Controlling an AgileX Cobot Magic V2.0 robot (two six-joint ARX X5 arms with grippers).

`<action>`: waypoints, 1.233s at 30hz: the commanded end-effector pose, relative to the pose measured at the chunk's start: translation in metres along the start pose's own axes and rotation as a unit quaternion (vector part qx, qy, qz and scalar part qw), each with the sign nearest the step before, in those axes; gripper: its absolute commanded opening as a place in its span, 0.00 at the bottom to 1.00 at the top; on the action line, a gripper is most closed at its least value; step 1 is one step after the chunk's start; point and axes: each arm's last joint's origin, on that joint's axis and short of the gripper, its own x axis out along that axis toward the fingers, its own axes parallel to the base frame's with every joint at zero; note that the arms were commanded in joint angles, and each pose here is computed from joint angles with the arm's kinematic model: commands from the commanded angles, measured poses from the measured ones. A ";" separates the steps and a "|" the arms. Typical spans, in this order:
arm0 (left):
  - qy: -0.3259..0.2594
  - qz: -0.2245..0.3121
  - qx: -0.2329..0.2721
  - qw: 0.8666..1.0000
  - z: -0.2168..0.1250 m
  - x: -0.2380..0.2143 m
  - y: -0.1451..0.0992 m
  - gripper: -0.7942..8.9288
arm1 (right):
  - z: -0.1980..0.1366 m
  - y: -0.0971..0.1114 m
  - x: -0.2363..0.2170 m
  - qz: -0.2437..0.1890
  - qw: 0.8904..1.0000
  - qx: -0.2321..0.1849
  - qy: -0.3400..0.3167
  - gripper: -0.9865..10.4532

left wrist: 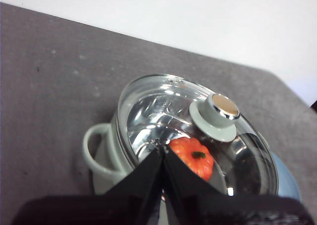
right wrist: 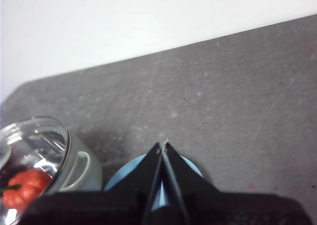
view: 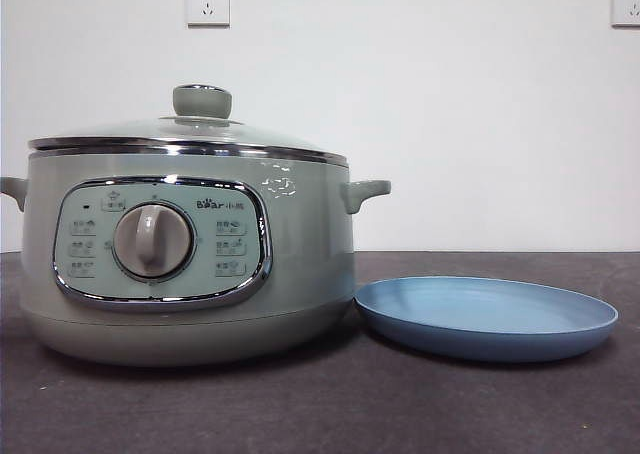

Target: Take the pumpkin out from the steamer,put the pumpkin in the blue plate,close the lid

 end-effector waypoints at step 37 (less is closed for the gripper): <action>0.136 -0.078 0.142 0.977 0.086 0.088 -0.073 0.53 | 0.037 0.018 0.036 0.171 0.964 -0.060 0.193 0.44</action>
